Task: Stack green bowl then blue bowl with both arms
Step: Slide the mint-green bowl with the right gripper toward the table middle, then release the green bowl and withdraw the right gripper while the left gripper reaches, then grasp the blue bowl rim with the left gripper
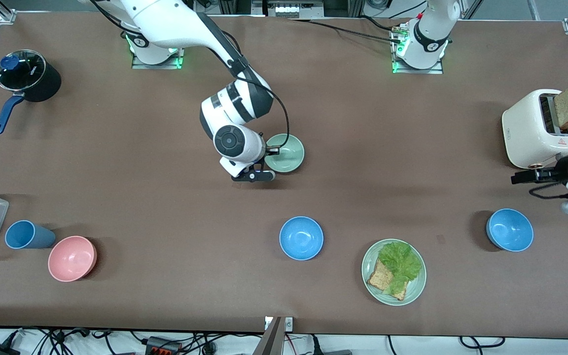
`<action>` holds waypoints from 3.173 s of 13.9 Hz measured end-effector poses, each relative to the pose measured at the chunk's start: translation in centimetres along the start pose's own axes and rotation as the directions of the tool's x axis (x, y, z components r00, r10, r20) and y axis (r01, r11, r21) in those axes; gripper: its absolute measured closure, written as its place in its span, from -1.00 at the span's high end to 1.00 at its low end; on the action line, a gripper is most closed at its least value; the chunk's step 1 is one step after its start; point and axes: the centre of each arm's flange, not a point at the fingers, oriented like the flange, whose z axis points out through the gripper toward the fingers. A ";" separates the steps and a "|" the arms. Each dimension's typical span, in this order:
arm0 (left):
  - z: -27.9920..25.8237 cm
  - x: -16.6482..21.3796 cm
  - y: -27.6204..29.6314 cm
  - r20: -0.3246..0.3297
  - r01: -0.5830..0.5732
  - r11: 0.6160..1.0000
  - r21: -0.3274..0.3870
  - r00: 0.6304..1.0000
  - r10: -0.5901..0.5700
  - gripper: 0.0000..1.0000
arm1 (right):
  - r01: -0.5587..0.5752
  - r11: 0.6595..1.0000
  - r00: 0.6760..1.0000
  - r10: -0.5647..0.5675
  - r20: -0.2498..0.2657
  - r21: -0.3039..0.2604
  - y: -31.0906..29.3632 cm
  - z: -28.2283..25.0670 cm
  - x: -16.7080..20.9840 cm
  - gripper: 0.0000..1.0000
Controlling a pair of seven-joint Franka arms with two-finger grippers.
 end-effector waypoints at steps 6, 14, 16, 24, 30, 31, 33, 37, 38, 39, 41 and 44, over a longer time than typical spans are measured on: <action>9.3 5.3 -7.5 -0.102 -0.129 0.991 0.021 0.986 0.131 1.00 | -0.058 0.996 0.993 0.064 -0.096 0.063 -0.9 -6.4 1.7 -0.02; 14.8 8.9 -10.0 -0.207 -0.200 0.978 0.066 0.956 0.210 1.00 | -0.192 0.981 0.922 0.194 -0.335 0.037 12.6 -29.1 2.9 1.00; 16.2 9.3 -10.0 -0.212 -0.218 0.973 0.072 0.950 0.229 1.00 | -0.194 0.981 0.921 0.188 -0.340 0.017 16.8 -31.9 2.9 1.00; 18.5 9.1 -13.1 -0.225 -0.247 0.965 0.090 0.939 0.261 0.76 | -0.154 0.986 0.924 0.120 -0.362 -0.067 31.6 -38.0 2.9 1.00; 18.8 9.6 -11.5 -0.224 -0.283 0.955 0.093 0.928 0.297 -0.22 | -0.083 0.996 0.917 0.068 -0.393 -0.019 39.6 -41.7 2.0 1.00; 18.9 9.7 -11.0 -0.221 -0.295 0.951 0.093 0.925 0.309 -0.43 | -0.080 0.996 0.913 0.057 -0.404 -0.040 39.8 -42.5 1.4 1.00; 19.0 9.9 -10.2 -0.218 -0.334 0.937 0.098 0.912 0.348 -0.67 | -0.073 0.995 0.914 0.039 -0.403 -0.068 40.0 -43.9 -0.2 1.00; 18.7 9.9 -6.2 -0.138 -0.536 0.842 0.055 0.831 0.538 -0.83 | -0.061 0.994 0.931 0.026 -0.364 -0.085 41.4 -45.0 -2.3 1.00; 18.5 9.9 -4.9 -0.129 -0.559 0.829 0.039 0.819 0.559 -0.91 | -0.061 0.994 0.935 0.026 -0.354 -0.087 41.5 -44.8 -2.3 1.00; 18.3 10.0 -4.1 -0.127 -0.572 0.820 0.025 0.812 0.570 -0.90 | -0.061 0.994 0.938 0.026 -0.346 -0.089 41.6 -44.7 -2.4 1.00; 17.4 9.9 -2.8 -0.129 -0.589 0.808 -0.002 0.802 0.583 -0.90 | -0.055 0.994 0.941 0.021 -0.338 -0.093 41.7 -44.6 -2.4 1.00; 13.1 8.7 1.3 -0.103 -0.585 0.807 -0.079 0.810 0.577 -0.90 | -0.056 0.994 0.952 0.025 -0.305 -0.095 41.7 -44.3 -2.8 1.00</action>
